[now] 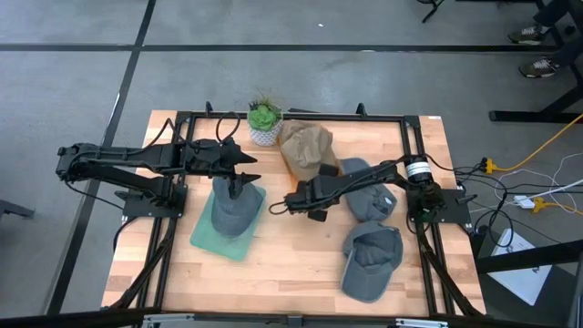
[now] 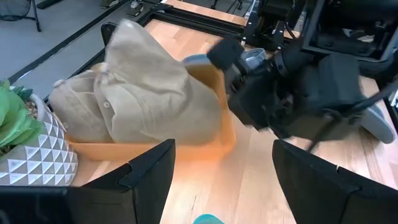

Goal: Pick & Place hat
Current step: Adjust the orange bin on the top of the table

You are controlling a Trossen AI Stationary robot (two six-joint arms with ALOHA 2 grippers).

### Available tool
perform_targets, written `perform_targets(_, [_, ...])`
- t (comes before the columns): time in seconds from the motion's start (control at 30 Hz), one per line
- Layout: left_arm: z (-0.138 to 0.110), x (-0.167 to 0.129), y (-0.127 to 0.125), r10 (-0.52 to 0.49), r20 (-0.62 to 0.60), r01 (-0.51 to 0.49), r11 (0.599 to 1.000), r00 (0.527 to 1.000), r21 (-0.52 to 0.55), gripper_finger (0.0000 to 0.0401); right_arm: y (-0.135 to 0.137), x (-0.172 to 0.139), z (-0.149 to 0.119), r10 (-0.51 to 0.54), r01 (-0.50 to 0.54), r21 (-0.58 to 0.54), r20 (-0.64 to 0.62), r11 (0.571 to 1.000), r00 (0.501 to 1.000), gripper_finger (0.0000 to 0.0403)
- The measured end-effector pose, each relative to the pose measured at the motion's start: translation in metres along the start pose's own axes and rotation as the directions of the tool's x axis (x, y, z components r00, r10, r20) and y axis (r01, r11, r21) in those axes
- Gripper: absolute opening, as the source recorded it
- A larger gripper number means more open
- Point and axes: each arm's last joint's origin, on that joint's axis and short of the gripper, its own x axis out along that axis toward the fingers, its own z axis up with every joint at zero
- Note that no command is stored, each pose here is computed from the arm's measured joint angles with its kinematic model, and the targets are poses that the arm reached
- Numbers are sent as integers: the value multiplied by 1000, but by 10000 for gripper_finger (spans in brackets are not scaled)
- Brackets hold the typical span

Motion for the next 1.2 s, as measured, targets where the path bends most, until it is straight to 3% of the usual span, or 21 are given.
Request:
perform_targets(0.4, [0, 0, 0, 0, 0, 0, 1000, 1000, 0, 262, -16, -1, -16, -221, 224, 16, -111, 974, 969, 5])
perform_targets(0.77, [0, 0, 0, 0, 0, 0, 1000, 1000, 0, 262, -26, -9, -28, -284, 295, 31, -191, 955, 940, 5])
perform_targets(0.97, [0, 0, 0, 0, 0, 0, 1000, 1000, 0, 262, -21, -30, -27, -161, 167, 80, -77, 983, 984, 5])
perform_targets(1.1, [0, 0, 0, -1, 0, 1, 1000, 1000, -1, 262, -12, -46, -20, 24, -30, 109, 56, 994, 998, 5])
perform_targets(1.2, [0, 0, 0, -8, -2, 8, 1000, 1000, -1, 262, -3, -53, -10, 191, -208, 105, 154, 972, 970, 5])
